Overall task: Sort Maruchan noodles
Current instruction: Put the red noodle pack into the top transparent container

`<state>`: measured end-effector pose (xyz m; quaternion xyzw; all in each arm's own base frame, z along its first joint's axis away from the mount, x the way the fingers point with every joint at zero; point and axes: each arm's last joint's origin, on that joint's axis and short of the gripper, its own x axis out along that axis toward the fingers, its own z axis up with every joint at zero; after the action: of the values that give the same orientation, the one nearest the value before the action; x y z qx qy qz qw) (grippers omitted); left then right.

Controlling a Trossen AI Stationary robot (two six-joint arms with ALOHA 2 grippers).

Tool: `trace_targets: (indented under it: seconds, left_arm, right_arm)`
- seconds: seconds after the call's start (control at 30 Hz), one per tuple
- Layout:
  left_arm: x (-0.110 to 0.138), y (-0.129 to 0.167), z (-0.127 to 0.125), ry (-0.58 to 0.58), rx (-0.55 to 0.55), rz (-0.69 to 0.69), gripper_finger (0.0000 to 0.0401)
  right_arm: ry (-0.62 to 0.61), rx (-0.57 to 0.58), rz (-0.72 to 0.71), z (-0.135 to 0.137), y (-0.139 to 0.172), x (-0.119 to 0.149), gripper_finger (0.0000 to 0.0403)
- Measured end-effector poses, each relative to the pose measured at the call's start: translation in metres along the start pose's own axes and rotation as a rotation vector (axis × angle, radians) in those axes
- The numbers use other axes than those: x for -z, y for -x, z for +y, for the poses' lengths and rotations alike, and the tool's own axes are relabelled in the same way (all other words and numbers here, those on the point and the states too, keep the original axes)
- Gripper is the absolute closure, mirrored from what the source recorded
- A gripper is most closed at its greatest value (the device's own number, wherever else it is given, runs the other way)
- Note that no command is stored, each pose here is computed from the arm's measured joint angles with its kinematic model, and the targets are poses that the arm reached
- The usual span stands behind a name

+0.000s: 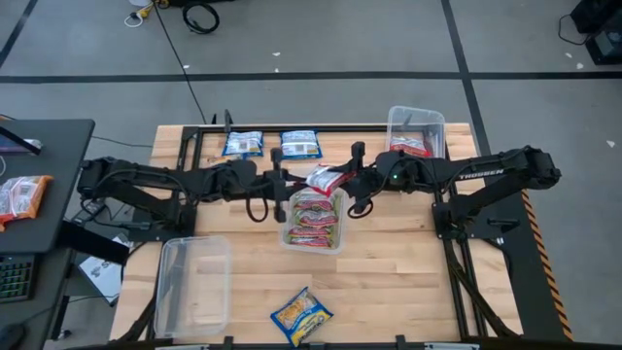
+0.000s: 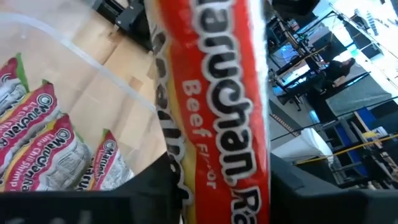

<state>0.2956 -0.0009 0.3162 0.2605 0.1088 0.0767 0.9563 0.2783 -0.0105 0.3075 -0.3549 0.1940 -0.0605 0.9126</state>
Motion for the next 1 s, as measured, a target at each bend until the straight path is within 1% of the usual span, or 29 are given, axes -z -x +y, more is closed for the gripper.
trace_targets:
  seconds: [0.1, 0.2, 0.27, 0.37, 0.43, 0.5, 0.6, 0.7, 0.8, 0.87, 0.93, 1.0]
  left_arm:
    - [-0.002, 0.000, 0.001, 0.006, -0.014, -0.021, 0.0357]
    - [-0.002, 0.000, 0.002, 0.007, -0.027, -0.014, 0.0341]
    - [-0.001, 0.001, 0.002, 0.005, -0.059, 0.013, 0.0322]
    - [-0.001, 0.010, 0.005, -0.004, -0.124, 0.082, 0.0284]
    - [-0.001, 0.019, 0.008, -0.013, -0.169, 0.140, 0.0256]
    - [-0.001, 0.030, 0.011, 0.007, -0.207, 0.189, 0.0229]
    - [0.003, 0.049, 0.016, 0.060, -0.237, 0.273, 0.0196]
    - [0.008, 0.066, 0.021, 0.145, -0.243, 0.333, 0.0176]
    - [0.012, 0.077, 0.022, 0.214, -0.241, 0.383, 0.0171]
    - [0.017, 0.083, 0.020, 0.229, -0.229, 0.431, 0.0171]
    - [0.018, 0.086, 0.018, 0.247, -0.219, 0.450, 0.0170]
    - [0.021, 0.087, 0.016, 0.249, -0.208, 0.478, 0.0170]
  right_arm:
    - [-0.007, 0.005, -0.004, -0.001, 0.000, -0.001, 0.0268]
    - [-0.041, 0.022, 0.010, -0.001, 0.000, 0.000, 0.0268]
    - [-0.056, 0.042, 0.024, -0.002, 0.000, 0.000, 0.0268]
    - [-0.056, 0.079, 0.059, -0.003, 0.002, 0.001, 0.0266]
    - [-0.054, 0.108, 0.099, -0.007, 0.007, 0.004, 0.0262]
    - [-0.054, 0.142, 0.157, -0.013, 0.014, 0.010, 0.0262]
    - [-0.047, 0.220, 0.316, -0.025, 0.025, 0.026, 0.0266]
    - [-0.049, 0.305, 0.527, -0.039, 0.036, 0.050, 0.0266]
    - [-0.095, 0.319, 0.721, -0.051, 0.046, 0.079, 0.0266]
    - [-0.141, 0.323, 0.839, -0.058, 0.053, 0.098, 0.0266]
    - [-0.190, 0.330, 0.948, -0.064, 0.059, 0.115, 0.0266]
    - [-0.233, 0.370, 1.034, -0.069, 0.066, 0.126, 0.0266]
